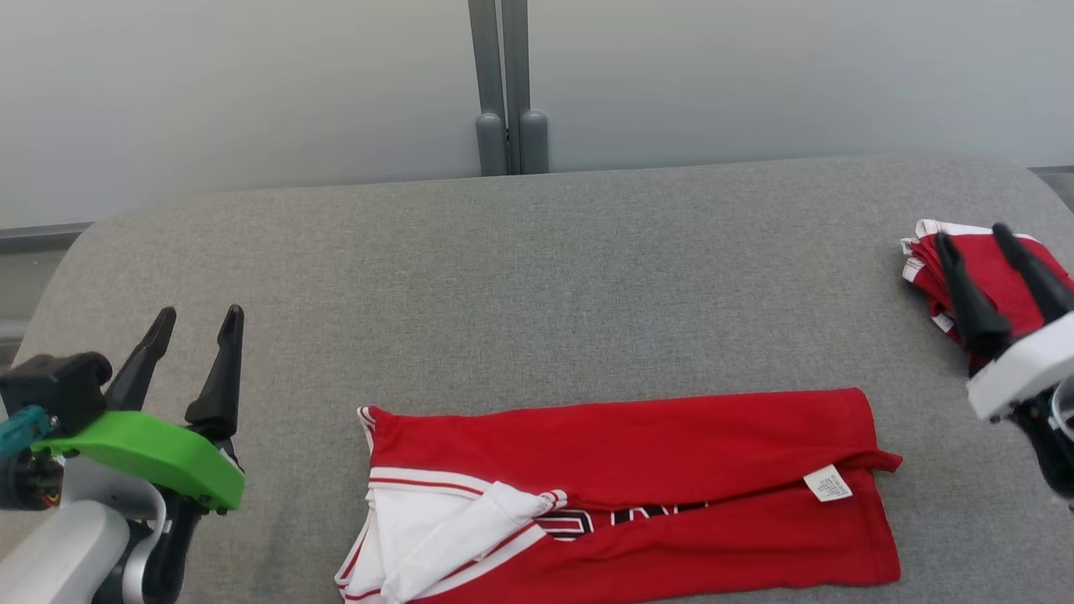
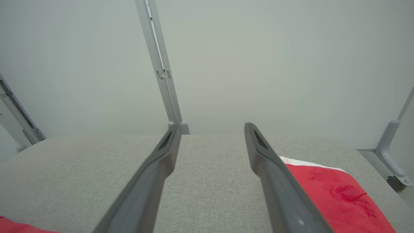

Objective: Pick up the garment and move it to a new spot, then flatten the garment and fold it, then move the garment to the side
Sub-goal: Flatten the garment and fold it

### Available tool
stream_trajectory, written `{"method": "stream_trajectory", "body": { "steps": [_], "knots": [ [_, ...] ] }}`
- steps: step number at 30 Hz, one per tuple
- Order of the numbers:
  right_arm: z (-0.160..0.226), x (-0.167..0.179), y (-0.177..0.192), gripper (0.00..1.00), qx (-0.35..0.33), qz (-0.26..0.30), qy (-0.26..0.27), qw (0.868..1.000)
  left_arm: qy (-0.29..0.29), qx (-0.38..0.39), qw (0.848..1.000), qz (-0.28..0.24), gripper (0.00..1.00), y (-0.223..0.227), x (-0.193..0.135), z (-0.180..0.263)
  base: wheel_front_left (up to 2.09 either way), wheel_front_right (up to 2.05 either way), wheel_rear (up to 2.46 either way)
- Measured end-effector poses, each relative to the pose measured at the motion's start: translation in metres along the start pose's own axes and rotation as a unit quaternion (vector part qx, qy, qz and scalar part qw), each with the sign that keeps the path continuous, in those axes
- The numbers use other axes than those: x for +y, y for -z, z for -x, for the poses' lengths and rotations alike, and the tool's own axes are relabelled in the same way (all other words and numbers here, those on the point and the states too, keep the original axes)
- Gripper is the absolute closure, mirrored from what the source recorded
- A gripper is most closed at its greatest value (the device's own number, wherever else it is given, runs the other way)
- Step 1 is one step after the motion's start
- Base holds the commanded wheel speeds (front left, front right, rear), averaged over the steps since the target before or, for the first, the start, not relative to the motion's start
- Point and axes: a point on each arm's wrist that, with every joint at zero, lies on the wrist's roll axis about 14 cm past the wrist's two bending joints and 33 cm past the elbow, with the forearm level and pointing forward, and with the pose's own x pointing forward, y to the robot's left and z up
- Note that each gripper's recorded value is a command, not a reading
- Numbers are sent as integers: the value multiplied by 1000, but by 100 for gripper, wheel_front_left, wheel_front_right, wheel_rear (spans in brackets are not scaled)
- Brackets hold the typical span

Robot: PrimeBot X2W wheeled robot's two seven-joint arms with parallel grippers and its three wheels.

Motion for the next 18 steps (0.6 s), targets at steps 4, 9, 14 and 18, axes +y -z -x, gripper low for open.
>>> {"method": "stream_trajectory", "body": {
  "steps": [4, 9, 14, 18],
  "knots": [
    [24, 9, 25, 0, 3, -6, 11, 1000, -35, -17, 999, 36, 0, 8, 4, 14, 0, 0, 0],
    [49, 23, 45, 0, 5, -10, 19, 1000, -78, -73, 993, 47, 0, -3, 12, 25, 0, 0, 0],
    [68, 21, 59, 0, 5, -20, 52, 998, -102, -87, 990, 40, 0, 16, 9, 43, 0, 0, 0],
    [80, 24, 74, 0, 19, -29, 69, 997, -110, -89, 989, 30, 0, 27, 6, 50, 0, 0, 0]
  ]
}}
